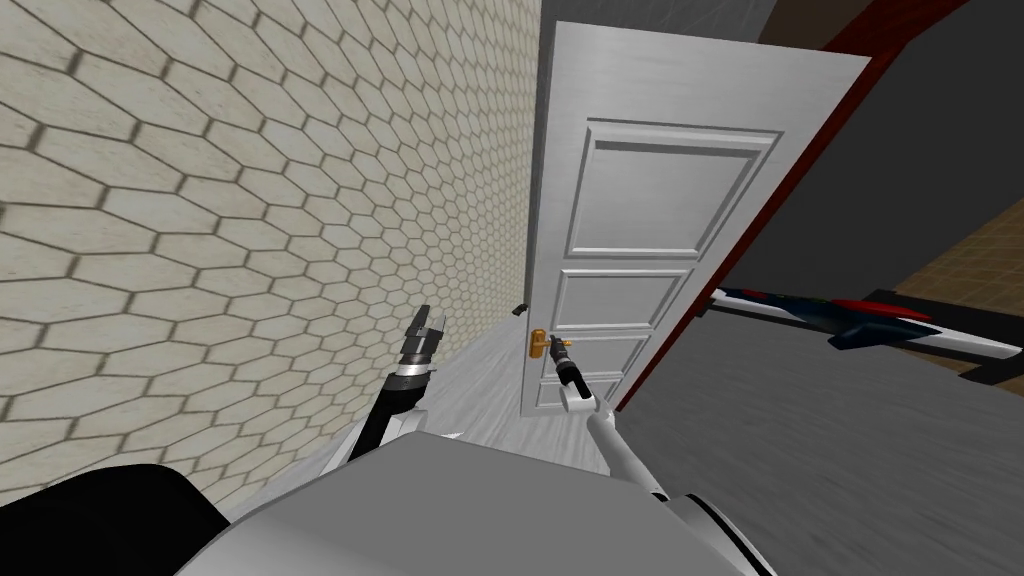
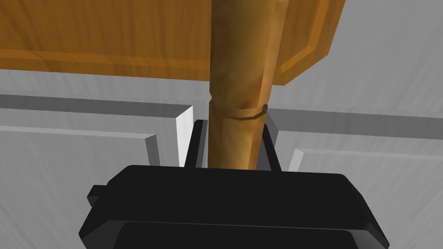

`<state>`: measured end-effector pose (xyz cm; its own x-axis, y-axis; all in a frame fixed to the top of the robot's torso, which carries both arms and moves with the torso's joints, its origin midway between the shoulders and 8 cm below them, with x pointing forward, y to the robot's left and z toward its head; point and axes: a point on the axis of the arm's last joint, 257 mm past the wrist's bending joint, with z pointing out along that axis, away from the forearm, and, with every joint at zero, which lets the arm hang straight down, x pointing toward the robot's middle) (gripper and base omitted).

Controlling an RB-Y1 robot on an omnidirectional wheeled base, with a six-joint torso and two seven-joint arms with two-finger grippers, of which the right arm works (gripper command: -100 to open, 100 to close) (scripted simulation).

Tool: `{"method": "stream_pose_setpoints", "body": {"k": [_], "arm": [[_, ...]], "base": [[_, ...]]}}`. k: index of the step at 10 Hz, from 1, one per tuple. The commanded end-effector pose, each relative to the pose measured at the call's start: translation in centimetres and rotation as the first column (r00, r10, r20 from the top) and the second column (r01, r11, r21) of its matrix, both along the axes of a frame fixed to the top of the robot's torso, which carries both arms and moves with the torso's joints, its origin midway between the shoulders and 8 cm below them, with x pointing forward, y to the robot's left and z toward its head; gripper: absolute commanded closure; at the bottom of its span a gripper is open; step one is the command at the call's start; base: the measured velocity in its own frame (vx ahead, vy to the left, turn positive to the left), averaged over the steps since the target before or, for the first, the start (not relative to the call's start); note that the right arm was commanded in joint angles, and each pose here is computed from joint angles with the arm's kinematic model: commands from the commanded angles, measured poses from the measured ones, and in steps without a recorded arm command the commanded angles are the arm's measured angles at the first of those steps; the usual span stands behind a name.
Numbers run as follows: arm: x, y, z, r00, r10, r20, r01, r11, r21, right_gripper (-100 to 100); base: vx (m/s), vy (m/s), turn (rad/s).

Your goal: Push the door open

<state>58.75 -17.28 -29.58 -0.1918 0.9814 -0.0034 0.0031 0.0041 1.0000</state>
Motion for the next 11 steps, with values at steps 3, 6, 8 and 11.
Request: {"method": "stream_pose_setpoints", "body": {"k": [3,6,8,11], "arm": [[0.8,-3.2,0.5,0.9978,-0.065,0.007,0.065,0.998,-0.001,100],[1.0,-5.2,0.4,0.9943,-0.107,0.005,0.107,0.994,0.001,100],[1.1,-6.1,0.4,0.9920,-0.126,0.004,0.126,0.992,0.003,100],[1.1,-7.0,0.1,0.9898,-0.143,0.000,0.143,0.990,0.001,100]], "base": [[0.114,0.142,-0.077],[0.155,0.164,-0.073],[0.136,0.153,-0.060],[0.113,0.102,-0.048]]}}
